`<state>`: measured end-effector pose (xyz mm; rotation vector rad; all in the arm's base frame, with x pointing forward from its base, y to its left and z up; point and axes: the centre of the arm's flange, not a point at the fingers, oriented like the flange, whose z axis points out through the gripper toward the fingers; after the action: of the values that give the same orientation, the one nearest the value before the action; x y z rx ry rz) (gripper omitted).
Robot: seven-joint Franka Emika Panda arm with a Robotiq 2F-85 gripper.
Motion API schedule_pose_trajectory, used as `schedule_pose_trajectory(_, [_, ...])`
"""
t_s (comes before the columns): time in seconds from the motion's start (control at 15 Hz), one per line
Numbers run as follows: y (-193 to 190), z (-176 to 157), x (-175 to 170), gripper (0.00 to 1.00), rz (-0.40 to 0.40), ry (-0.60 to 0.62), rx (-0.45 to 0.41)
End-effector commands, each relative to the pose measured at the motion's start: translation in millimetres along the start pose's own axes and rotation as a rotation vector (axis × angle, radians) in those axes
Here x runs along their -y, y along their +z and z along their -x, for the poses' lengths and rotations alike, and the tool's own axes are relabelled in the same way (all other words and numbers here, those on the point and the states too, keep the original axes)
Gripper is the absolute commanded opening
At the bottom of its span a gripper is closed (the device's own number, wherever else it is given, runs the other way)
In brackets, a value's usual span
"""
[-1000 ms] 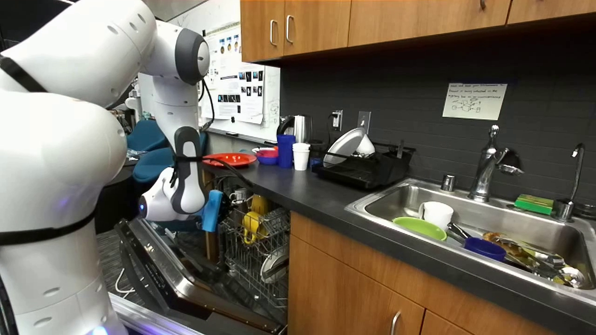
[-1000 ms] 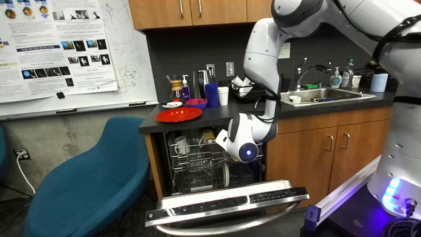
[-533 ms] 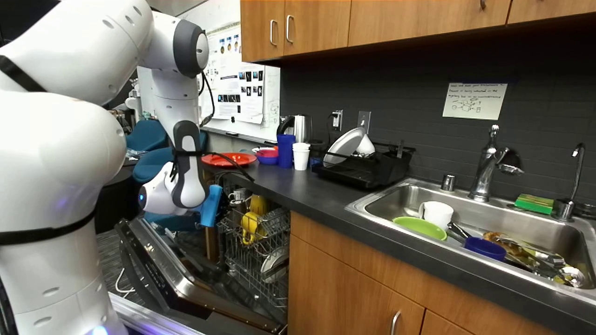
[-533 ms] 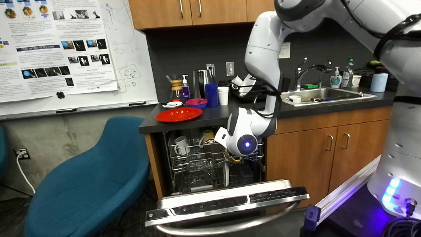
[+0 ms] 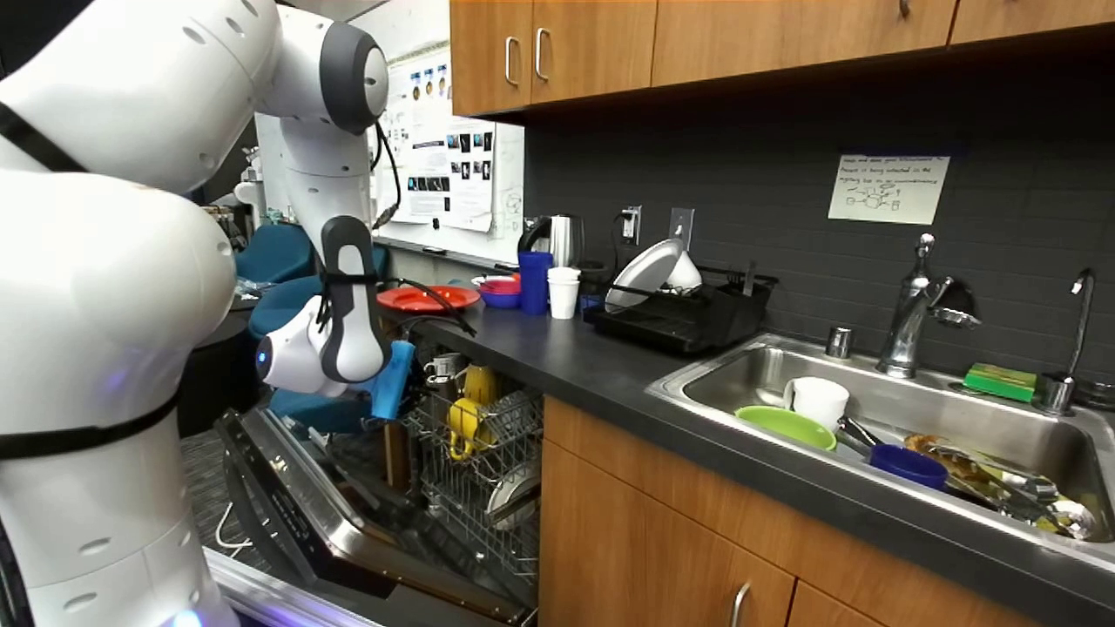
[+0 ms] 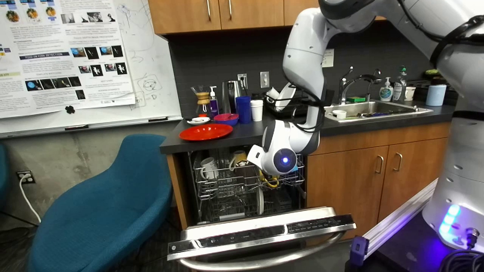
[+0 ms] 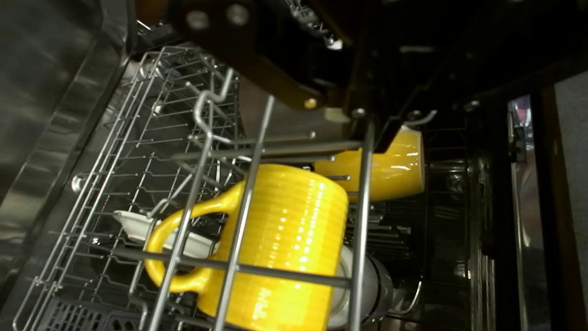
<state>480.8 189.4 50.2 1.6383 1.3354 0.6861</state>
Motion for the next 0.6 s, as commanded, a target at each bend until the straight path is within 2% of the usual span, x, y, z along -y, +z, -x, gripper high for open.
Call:
schedule_pose_trajectory(0.0, [-42,62,-1,0.02,-0.056,-0.103,0.093])
schedule_pose_trajectory(0.53, [-63,61,-10,0.02,-0.099,-0.076,0.118])
